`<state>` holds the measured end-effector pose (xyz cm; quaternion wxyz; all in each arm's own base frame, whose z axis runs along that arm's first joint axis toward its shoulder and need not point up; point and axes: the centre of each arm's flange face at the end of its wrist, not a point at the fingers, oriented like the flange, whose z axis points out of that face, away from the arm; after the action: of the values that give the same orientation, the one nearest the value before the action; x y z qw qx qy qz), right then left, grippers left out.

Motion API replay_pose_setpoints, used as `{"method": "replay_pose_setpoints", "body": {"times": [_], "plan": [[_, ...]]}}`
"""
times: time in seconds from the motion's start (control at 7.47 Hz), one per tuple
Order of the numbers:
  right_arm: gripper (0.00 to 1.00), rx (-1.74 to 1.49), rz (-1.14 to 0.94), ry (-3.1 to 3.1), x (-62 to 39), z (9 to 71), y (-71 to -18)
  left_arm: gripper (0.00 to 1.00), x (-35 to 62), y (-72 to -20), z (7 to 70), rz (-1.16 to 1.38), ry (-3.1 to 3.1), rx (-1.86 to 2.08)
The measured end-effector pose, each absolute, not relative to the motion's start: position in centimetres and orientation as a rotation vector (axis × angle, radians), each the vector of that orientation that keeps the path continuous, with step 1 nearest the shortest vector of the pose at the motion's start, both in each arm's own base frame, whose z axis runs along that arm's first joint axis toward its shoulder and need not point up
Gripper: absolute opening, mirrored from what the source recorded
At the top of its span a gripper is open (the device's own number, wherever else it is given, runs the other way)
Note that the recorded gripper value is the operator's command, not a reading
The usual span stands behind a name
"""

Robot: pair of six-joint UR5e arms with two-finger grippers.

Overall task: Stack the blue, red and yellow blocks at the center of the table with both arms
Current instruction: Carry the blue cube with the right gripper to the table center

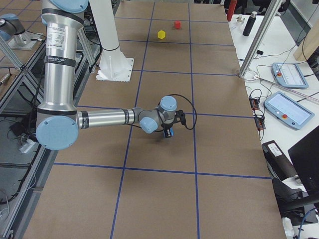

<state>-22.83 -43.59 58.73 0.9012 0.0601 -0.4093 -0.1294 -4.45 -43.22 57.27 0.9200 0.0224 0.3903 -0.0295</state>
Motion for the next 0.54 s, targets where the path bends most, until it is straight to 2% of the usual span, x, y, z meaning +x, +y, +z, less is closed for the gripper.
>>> {"method": "replay_pose_setpoints", "body": {"times": [0.27, 0.54], "plan": [[0.0, 0.123, -0.246, -0.849, -25.8, 52.1, -48.6, 1.0, -4.4, -43.2, 55.5, -0.047, 0.809, 0.08], [0.0, 0.079, -0.175, -0.866, -31.2, 41.2, -53.2, 1.0, -4.3, -43.3, 54.8, -0.037, 0.813, 0.096]]}}
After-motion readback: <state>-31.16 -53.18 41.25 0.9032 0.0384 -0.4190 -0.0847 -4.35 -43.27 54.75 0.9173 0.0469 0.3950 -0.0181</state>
